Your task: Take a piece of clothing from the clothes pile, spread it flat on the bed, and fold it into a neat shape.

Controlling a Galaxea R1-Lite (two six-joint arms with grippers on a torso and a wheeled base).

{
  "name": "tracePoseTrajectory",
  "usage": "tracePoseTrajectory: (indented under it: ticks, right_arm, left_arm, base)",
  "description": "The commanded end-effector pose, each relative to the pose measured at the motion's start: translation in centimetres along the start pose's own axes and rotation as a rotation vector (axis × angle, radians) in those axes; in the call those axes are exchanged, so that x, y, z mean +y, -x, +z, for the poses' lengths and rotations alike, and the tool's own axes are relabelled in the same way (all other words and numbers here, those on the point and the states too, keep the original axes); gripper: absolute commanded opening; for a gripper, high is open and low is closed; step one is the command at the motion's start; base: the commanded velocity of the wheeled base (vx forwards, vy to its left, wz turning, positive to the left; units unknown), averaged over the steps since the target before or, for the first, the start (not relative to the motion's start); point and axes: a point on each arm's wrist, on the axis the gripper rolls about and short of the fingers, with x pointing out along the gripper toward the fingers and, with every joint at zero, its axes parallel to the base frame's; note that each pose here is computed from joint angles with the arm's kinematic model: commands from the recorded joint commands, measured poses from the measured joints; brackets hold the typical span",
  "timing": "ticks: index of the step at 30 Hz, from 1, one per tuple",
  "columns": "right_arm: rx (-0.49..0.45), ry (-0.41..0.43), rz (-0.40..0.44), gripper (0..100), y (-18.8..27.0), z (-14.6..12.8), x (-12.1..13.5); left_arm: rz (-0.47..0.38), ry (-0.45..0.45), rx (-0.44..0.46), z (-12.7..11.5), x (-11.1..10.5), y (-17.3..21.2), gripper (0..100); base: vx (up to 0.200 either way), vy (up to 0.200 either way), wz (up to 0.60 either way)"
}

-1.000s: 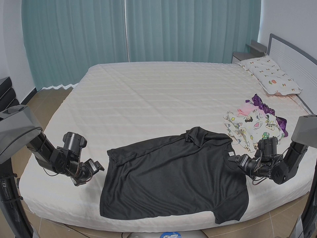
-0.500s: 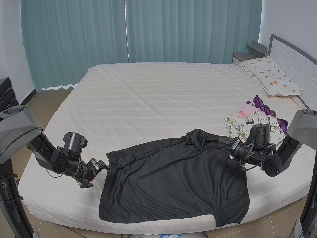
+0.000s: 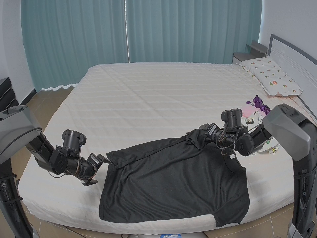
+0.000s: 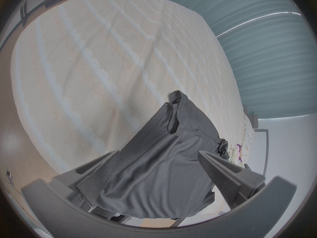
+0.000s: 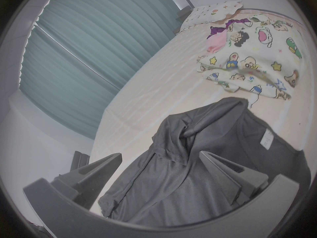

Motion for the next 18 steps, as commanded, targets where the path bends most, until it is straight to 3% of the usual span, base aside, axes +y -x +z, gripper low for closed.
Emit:
tracePoseTrajectory:
  ticks: [1, 18]
  right_arm:
    - [0.033, 0.017, -0.035, 100, -2.9, -1.7, -0.2]
    - [0.043, 0.014, -0.059, 100, -5.9, -1.3, 0.0]
  left_arm:
    - [-0.007, 0.011, -0.003, 0.0, 0.1, 0.0, 100]
    - [-0.007, 0.012, -0.002, 0.0, 0.1, 0.0, 100]
  base:
    - [0.0, 0.0, 0.0]
    - [0.0, 0.0, 0.0]
